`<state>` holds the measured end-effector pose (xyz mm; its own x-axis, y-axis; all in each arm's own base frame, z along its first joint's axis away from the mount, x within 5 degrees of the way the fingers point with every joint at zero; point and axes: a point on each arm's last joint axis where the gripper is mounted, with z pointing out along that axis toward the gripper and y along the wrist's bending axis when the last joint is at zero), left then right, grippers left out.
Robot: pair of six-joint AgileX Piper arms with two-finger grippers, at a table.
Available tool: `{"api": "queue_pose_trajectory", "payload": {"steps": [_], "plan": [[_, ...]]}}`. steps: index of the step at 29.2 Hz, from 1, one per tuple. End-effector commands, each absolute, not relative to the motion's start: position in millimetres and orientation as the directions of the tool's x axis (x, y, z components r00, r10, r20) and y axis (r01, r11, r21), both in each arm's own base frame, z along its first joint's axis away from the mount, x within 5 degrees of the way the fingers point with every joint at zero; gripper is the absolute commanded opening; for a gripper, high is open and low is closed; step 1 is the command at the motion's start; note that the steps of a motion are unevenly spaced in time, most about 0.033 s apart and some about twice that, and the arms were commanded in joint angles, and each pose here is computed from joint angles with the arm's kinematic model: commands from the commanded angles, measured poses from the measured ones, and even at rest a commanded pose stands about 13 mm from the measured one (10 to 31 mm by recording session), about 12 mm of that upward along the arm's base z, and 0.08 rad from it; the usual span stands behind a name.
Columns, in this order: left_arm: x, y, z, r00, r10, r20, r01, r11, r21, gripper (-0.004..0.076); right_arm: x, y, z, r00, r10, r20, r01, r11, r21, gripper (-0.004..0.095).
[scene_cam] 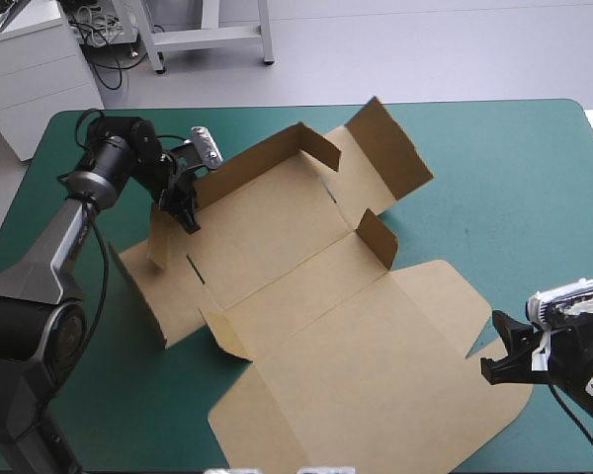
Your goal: Fold the box
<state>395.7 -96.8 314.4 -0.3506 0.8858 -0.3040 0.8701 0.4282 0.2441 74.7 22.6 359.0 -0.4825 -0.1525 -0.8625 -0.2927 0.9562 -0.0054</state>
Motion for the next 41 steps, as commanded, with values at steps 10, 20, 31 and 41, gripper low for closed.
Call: {"api": "queue_pose_trajectory", "payload": {"steps": [10, 20, 31, 41], "plan": [[398, -189, 383, 0.194, 0.938, -0.287, 0.663, 0.09, 0.743, -0.0032, 77, 23, 372, -0.402, -0.133, -0.906, -0.284, 0.959, -0.015, 0.0409], [328, -243, 402, 0.281, 0.932, -0.23, 0.612, 0.011, 0.79, -0.0033, 80, 5, 373, -0.404, -0.197, -0.893, -0.142, 0.978, -0.152, 0.0409], [270, -244, 378, 0.223, 0.943, -0.247, 0.581, 0.075, 0.811, -0.0032, 84, 2, 397, -0.408, -0.114, -0.906, -0.068, 0.993, -0.094, 0.0409], [227, -236, 344, 0.194, 0.955, -0.225, 0.561, 0.08, 0.824, -0.0032, 118, 9, 433, -0.398, -0.118, -0.91, -0.07, 0.993, -0.098, 0.0409]]}}
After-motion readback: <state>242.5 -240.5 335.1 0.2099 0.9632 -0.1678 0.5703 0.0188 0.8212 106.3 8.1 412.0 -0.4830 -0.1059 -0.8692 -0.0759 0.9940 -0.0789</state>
